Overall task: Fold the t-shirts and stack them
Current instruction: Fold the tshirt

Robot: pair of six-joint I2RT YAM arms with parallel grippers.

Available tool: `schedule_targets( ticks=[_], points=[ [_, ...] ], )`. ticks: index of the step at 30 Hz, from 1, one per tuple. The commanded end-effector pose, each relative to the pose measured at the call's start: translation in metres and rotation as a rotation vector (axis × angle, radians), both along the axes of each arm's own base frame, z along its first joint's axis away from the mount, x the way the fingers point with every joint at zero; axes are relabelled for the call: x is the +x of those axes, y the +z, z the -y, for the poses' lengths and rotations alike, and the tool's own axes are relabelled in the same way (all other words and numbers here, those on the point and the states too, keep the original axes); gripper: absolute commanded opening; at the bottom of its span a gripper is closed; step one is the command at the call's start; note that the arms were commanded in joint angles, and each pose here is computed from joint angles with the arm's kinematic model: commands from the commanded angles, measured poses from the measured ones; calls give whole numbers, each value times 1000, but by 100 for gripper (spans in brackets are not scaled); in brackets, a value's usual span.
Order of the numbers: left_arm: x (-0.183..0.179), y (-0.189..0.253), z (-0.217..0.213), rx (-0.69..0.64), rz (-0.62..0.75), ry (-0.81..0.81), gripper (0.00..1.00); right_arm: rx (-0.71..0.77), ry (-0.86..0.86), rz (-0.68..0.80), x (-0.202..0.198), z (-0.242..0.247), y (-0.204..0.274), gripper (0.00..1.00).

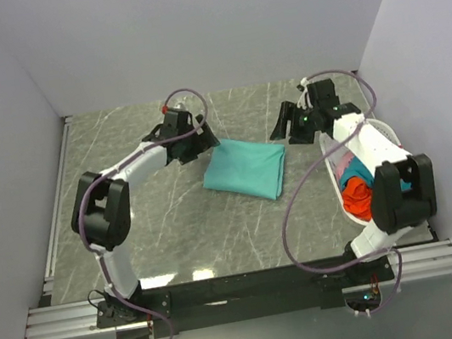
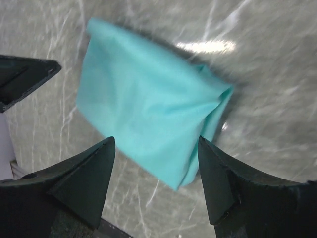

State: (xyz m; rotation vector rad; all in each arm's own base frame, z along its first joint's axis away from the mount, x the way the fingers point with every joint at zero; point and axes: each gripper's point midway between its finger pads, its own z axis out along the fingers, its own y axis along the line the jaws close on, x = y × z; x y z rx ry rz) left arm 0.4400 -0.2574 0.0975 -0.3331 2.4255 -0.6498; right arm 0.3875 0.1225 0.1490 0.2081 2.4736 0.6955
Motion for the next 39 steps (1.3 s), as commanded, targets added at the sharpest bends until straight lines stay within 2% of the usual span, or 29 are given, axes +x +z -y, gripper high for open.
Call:
schedule_targets(
  ticks=[1, 4, 9, 13, 19, 25, 29, 34, 36, 37, 39],
  points=[
    [-27, 34, 31, -89, 69, -78, 99, 23, 48, 34, -25, -23, 4, 74],
    [-37, 32, 41, -114, 59, -104, 99, 51, 68, 35, -31, -36, -1, 74],
    [-51, 10, 57, -112, 2, -157, 99, 44, 81, 22, -10, -50, -8, 75],
    [-58, -14, 51, -85, -38, -143, 100, 32, 82, 17, 13, -57, -20, 75],
    [-72, -53, 46, -58, -103, -158, 99, 11, 77, -66, 39, -62, -65, 75],
    [-86, -77, 39, -49, -155, -154, 99, 7, 104, -106, 45, -68, -95, 74],
    [-94, -72, 35, -60, -154, -142, 100, -34, 132, -126, 41, -72, -105, 75],
    [-108, -37, 25, -64, -99, -128, 99, -133, 178, -43, 38, -78, -60, 75],
    [-112, -26, 20, -58, -76, -110, 99, -179, 151, 8, 38, -73, -38, 76],
    [-116, -13, 19, -65, -49, -111, 99, -187, 144, 62, 33, -74, -12, 76],
    [-120, -9, 11, -40, -38, -88, 99, -255, 106, 106, 22, -64, 1, 77]
  ],
)
